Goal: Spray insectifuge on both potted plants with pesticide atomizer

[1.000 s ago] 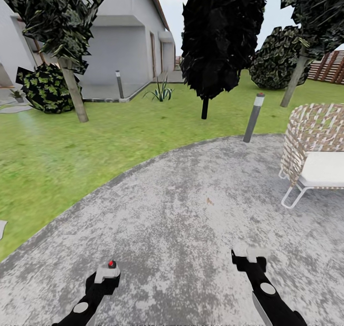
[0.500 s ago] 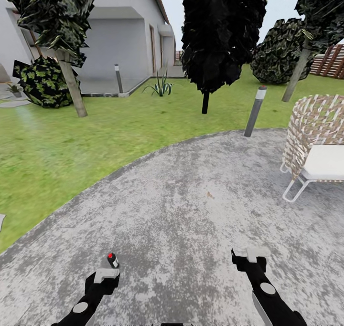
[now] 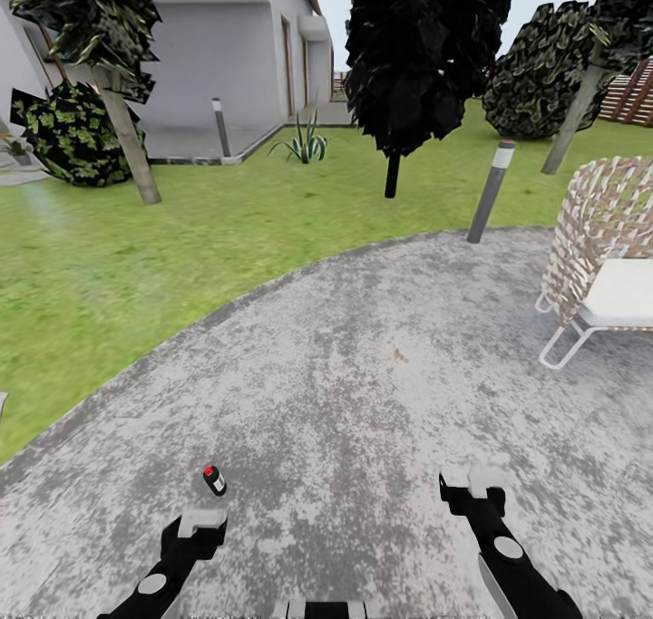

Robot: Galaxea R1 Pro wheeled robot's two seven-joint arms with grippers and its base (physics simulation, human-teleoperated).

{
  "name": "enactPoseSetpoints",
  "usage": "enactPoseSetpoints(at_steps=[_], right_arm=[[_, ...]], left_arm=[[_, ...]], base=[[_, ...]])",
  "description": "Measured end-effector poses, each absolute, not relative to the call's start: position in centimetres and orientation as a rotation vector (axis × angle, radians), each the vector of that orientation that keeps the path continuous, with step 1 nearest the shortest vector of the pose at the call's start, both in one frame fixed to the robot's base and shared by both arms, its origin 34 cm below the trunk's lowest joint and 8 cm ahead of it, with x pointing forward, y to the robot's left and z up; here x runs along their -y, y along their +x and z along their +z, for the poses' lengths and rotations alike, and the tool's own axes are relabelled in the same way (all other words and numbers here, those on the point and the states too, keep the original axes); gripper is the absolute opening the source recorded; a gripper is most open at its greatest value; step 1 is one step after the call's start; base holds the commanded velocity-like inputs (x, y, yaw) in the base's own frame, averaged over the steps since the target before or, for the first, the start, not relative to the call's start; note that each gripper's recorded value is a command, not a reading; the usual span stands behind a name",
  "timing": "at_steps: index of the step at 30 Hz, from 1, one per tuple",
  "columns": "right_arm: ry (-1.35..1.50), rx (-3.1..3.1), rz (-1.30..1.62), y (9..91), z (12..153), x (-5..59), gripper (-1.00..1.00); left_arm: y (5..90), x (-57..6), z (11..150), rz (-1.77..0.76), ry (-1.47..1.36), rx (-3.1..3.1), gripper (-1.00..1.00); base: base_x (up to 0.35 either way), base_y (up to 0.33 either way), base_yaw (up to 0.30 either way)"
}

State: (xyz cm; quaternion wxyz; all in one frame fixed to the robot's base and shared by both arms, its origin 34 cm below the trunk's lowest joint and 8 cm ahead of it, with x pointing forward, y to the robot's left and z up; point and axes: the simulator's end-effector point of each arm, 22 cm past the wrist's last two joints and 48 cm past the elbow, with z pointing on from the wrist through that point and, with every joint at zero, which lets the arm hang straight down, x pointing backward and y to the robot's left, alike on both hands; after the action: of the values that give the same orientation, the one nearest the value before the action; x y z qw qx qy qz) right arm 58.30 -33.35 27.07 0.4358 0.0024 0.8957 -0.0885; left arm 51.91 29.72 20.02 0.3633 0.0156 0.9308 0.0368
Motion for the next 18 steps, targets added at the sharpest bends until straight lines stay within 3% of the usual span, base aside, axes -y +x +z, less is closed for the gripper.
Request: enactPoseSetpoints(at_steps=[18], right_arm=[[0.002,-2.271,-0.218,57.3,24.8,33.2,1.0]], left_arm=[[50.5,-29.7,18.0,0.095,0.048,-2.44,1.0]], base=[[0.01,0.011,0.0]])
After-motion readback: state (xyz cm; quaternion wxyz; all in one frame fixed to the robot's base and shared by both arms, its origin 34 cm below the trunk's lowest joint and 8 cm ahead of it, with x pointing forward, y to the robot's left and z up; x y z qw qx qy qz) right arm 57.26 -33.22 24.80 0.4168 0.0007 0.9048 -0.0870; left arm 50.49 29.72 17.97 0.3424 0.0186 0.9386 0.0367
